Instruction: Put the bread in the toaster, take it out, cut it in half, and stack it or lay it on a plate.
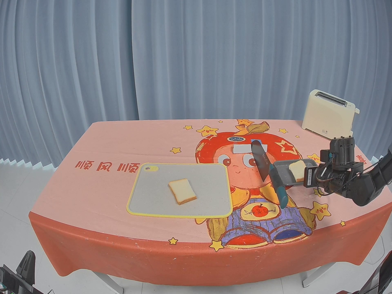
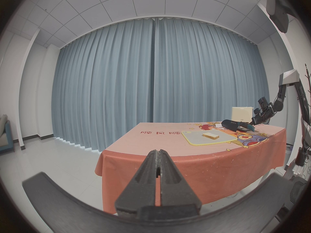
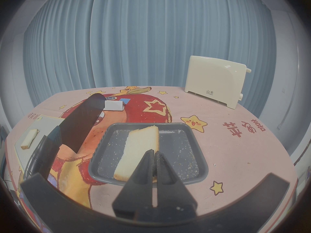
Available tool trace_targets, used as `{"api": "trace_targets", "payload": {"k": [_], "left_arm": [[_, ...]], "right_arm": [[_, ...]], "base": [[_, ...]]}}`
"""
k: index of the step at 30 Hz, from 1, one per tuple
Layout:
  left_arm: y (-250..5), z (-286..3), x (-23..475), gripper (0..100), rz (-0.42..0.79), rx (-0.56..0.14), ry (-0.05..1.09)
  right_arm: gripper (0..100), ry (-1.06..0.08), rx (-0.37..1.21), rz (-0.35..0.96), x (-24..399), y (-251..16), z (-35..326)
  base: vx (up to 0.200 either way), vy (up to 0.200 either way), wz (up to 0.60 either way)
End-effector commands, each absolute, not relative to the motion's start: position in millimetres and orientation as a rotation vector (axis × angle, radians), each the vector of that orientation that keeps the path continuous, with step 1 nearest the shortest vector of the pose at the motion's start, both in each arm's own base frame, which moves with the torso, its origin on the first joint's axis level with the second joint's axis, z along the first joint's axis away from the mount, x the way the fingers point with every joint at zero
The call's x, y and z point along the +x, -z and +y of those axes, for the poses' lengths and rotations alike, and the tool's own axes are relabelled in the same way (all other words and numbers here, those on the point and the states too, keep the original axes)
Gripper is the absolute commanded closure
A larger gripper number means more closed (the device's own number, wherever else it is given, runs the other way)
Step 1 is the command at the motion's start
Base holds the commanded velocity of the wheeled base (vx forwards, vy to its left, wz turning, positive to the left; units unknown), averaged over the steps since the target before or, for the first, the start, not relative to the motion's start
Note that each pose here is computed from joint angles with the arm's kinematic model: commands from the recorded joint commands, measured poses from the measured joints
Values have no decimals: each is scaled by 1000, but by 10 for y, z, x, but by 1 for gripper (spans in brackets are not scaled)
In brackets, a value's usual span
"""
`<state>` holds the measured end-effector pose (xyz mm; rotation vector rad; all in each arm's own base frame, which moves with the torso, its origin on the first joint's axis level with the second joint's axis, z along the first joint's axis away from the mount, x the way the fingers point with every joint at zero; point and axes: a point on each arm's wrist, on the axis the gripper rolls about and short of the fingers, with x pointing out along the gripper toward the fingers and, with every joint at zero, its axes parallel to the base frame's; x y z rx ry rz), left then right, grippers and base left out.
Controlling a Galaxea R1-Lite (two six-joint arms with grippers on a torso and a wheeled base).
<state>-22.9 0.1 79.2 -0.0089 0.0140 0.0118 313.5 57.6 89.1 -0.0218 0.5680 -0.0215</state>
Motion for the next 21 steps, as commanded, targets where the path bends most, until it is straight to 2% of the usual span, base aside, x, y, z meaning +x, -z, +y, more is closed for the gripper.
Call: {"api": "trace_targets", "payload": {"k": [1, 21], "left_arm": [[-755, 1, -220, 100, 26, -9, -12], [-755, 1, -220, 100, 26, -9, -12]], "right_arm": [[100, 22, -20, 570, 3145, -878, 577], [100, 24, -16, 573, 3192, -848, 587]], "base": [[0, 0, 0], [0, 0, 0]]}}
